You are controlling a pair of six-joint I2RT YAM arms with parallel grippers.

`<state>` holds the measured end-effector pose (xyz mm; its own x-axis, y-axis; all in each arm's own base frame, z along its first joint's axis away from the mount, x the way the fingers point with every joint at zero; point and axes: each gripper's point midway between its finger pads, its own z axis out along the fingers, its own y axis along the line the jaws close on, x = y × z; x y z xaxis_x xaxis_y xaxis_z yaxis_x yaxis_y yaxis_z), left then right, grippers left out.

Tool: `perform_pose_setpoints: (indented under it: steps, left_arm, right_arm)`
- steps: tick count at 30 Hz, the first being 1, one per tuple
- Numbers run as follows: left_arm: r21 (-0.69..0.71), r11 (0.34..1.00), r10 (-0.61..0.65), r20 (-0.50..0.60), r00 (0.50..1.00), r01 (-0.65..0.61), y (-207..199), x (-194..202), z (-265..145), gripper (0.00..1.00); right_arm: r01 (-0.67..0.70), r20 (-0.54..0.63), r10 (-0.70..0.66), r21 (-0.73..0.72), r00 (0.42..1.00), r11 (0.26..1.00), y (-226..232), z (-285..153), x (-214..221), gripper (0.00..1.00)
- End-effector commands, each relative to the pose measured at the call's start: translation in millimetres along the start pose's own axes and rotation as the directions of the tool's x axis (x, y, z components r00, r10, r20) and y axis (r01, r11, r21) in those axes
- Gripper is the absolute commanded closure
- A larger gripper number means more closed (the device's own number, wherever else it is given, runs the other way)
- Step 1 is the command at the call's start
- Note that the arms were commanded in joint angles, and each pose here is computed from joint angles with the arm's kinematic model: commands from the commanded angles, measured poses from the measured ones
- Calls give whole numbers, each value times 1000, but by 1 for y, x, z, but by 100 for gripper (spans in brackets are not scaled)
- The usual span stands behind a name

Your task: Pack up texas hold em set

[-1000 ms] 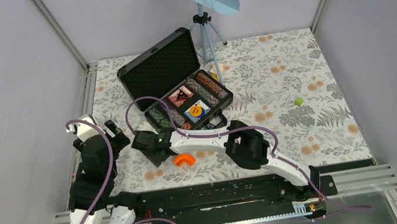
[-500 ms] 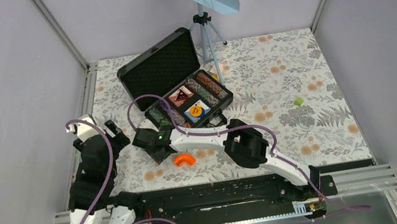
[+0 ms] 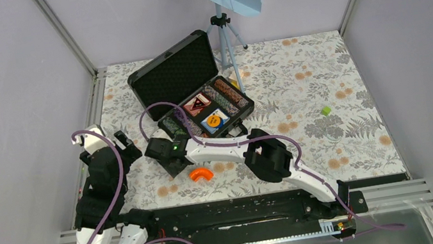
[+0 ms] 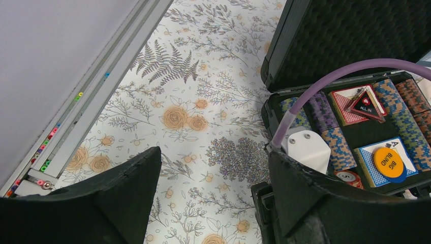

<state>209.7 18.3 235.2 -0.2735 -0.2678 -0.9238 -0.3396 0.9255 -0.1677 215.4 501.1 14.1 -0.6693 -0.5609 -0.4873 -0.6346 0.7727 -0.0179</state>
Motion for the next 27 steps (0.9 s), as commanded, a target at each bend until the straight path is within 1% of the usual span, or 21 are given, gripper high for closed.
perform_pose_setpoints:
  steps: [1,8,20,27]
  left_arm:
    - [16,1000,-18,38,999,18,-4,-8,2,23]
    - [14,1000,-20,41,999,19,-4,-9,2,23]
    - [15,1000,-18,39,999,18,-4,-8,2,23]
    - [16,1000,-18,41,999,18,-4,-9,2,23]
  right_arm:
    - [-5,-55,4,-25,999,1000,3,13,11,46]
    - [-5,-64,3,-34,998,999,4,16,12,43]
    - [15,-88,-15,1,996,1000,-3,23,19,52]
    - [14,-66,-14,14,998,1000,-5,19,12,54]
